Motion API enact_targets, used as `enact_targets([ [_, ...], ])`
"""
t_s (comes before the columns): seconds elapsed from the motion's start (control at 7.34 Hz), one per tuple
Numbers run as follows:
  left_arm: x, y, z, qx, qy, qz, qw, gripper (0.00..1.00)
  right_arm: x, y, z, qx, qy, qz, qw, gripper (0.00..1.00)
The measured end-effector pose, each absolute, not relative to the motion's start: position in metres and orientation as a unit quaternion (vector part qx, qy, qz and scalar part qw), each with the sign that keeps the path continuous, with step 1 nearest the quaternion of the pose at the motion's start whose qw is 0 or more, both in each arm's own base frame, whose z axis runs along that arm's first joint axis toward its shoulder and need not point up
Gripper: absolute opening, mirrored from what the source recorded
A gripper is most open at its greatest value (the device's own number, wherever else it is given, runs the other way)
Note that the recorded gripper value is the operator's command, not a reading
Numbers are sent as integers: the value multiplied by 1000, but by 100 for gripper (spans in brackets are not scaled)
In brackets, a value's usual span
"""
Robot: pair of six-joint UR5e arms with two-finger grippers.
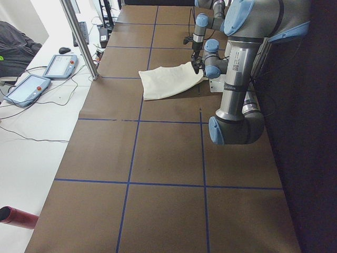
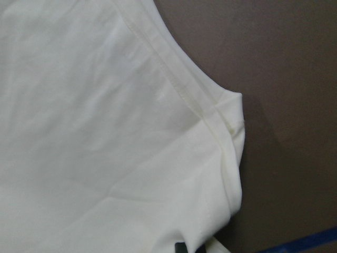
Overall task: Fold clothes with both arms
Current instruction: 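Lift the near edge with both grippers and fold it toward the far edge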
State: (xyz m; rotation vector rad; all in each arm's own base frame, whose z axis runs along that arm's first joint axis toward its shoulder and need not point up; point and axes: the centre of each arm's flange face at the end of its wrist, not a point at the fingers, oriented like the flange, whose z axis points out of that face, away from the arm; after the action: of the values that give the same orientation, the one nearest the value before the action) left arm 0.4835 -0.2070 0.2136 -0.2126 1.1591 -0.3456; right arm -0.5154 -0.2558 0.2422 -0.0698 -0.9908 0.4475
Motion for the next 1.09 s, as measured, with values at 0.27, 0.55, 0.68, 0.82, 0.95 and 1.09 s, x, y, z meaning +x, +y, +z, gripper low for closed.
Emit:
enact_targets([
  [0.27,460,-265,209,-55,550,-177,815,0,-505,-335,222,-12,-493,229,839,0],
  [0.55,453,-364,212,-16,537,-197,820,0,-539,-446,205,-16,-498,253,830,0],
  [0.68,464,-422,222,1,522,-212,826,0,-558,-499,207,-14,-505,263,822,0],
  [0.82,471,-474,240,19,514,-224,828,0,-569,-542,211,-13,-505,271,819,0],
  [0.95,470,-512,263,37,509,-230,829,0,-572,-569,214,-12,-501,275,821,0],
  [1.09,466,-536,282,50,502,-230,832,0,-571,-584,219,-10,-496,277,823,0],
])
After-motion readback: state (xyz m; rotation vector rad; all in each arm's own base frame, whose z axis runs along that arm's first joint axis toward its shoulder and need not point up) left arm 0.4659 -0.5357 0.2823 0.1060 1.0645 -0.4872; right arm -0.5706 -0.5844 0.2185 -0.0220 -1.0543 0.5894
